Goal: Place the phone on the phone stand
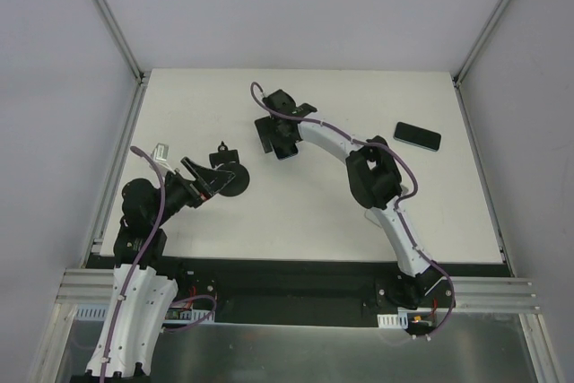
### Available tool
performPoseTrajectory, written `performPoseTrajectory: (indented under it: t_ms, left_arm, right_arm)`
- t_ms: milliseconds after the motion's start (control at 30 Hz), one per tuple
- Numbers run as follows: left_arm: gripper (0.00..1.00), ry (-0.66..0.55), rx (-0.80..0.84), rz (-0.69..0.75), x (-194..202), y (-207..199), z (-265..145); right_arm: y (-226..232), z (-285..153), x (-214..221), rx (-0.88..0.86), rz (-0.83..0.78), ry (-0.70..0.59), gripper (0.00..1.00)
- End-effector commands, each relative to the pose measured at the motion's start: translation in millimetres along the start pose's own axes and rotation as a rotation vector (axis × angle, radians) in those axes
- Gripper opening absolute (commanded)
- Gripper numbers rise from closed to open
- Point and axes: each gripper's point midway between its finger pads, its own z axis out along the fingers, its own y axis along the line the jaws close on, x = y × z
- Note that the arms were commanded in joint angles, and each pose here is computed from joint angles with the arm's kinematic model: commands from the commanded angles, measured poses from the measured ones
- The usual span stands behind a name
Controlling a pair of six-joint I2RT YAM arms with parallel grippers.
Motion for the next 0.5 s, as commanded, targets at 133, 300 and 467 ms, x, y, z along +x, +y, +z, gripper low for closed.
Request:
performPoseTrajectory:
  t_ms: [133, 300, 467]
  left_arm:
    - [0.99, 0.118, 0.11, 0.108, 16.6, -27.2, -12.1]
    - [0.95, 0.112, 0.108, 0.085, 16.3, -29.3, -13.7]
    - [0.91, 0.125, 0.138, 0.093, 13.4, -44.7, -17.4]
  right_arm:
    - [-26.6, 19.0, 4.3, 0.11, 0.016, 0.072, 0.96]
    - [-27.7, 18.5, 18.0, 0.108, 0.004, 0.115, 0.96]
    - [-29.7, 11.7, 30.4, 0.085, -0.006, 0.163, 0.79]
